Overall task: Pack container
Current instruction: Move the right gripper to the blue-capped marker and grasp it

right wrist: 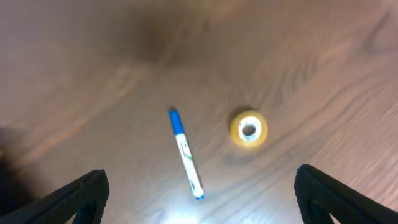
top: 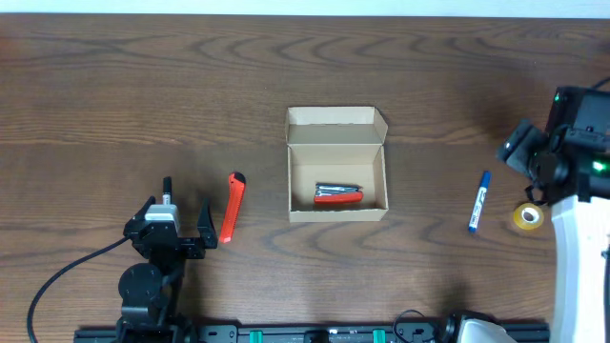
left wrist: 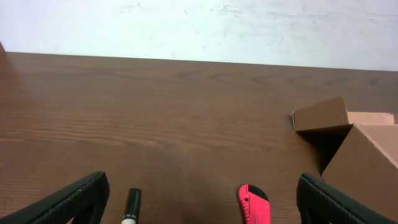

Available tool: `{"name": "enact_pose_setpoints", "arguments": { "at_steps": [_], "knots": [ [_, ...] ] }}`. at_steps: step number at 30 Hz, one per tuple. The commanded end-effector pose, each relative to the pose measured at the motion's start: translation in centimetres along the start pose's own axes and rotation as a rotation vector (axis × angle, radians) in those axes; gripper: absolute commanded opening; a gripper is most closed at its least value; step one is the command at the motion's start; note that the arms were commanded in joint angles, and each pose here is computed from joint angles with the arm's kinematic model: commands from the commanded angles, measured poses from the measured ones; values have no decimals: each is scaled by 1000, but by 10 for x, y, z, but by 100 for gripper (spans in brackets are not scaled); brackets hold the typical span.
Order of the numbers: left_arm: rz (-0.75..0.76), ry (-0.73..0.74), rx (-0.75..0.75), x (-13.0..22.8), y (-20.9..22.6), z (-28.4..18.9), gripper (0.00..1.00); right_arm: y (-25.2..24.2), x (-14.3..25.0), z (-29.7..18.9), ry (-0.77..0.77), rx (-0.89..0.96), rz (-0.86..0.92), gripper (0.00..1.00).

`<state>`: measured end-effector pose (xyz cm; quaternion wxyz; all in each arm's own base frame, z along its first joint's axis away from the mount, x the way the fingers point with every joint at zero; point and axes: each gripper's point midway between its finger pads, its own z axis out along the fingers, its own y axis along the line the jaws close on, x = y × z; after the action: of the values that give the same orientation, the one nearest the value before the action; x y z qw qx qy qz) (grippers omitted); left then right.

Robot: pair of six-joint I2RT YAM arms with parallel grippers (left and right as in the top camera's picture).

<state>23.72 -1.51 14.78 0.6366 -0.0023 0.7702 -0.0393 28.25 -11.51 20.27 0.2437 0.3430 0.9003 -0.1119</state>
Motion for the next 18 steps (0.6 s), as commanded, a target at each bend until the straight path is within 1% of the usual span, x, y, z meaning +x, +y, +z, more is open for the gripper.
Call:
{"name": "enact_pose_setpoints", "arguments": {
  "at_steps": [1, 6, 10, 18],
  "knots": [
    [-4, 34, 0, 15, 1, 3, 95, -4, 42, 47, 145, 19, 45, 91],
    [-4, 33, 0, 15, 1, 3, 95, 4, 73, 97, 216, -8, -15, 90],
    [-8, 33, 0, 15, 1, 3, 95, 8, 86, 125, 286, 12, -49, 89],
    [-8, 33, 0, 15, 1, 3, 95, 13, 108, 164, 383, 27, -92, 89]
  ]
}}
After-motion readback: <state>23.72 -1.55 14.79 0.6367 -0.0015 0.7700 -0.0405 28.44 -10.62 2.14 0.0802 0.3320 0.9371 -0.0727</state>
